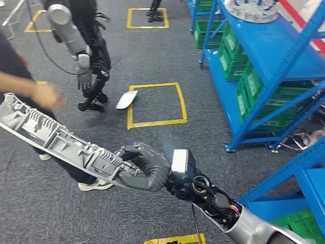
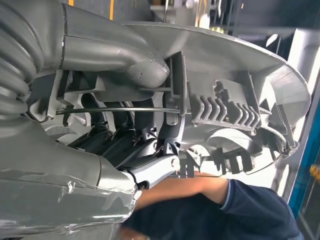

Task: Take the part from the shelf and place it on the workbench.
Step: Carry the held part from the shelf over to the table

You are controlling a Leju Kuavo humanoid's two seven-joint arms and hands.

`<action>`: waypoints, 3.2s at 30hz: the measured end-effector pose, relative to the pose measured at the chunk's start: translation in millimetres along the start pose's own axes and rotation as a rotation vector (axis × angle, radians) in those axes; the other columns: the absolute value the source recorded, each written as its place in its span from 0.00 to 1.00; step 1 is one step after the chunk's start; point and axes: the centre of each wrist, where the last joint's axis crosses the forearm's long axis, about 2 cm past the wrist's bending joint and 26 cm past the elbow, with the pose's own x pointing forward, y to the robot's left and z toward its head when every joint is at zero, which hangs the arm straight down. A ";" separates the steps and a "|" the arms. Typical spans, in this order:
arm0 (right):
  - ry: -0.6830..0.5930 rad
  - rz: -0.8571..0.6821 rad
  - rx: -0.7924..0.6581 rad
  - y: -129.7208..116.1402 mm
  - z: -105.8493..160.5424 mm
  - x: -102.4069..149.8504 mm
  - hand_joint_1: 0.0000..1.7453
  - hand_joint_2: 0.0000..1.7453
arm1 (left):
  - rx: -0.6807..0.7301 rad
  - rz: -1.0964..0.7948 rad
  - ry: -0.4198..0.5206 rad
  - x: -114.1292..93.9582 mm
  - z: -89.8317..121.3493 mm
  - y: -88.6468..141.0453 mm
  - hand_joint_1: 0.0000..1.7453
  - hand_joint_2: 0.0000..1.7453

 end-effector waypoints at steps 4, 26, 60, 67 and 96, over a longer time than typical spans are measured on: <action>0.001 0.002 0.002 -0.4 -1.0 0.5 1.00 1.00 | -0.011 0.001 -0.001 0.0 0.6 -3.6 0.00 1.00; 0.016 -0.004 0.012 1.3 -1.7 -0.4 1.00 1.00 | -0.012 0.013 0.002 -0.3 0.6 -3.7 0.00 1.00; 0.017 -0.022 0.011 1.7 -2.0 -0.4 1.00 1.00 | -0.011 0.012 0.001 -0.7 1.2 -6.8 0.00 1.00; 0.016 -0.019 0.014 1.4 -3.0 0.1 1.00 1.00 | -0.017 0.010 0.002 -1.5 1.9 -10.0 0.00 1.00; 0.014 -0.054 0.081 3.4 -11.6 -2.8 1.00 1.00 | 0.023 0.060 -0.003 1.7 0.7 -3.8 0.00 1.00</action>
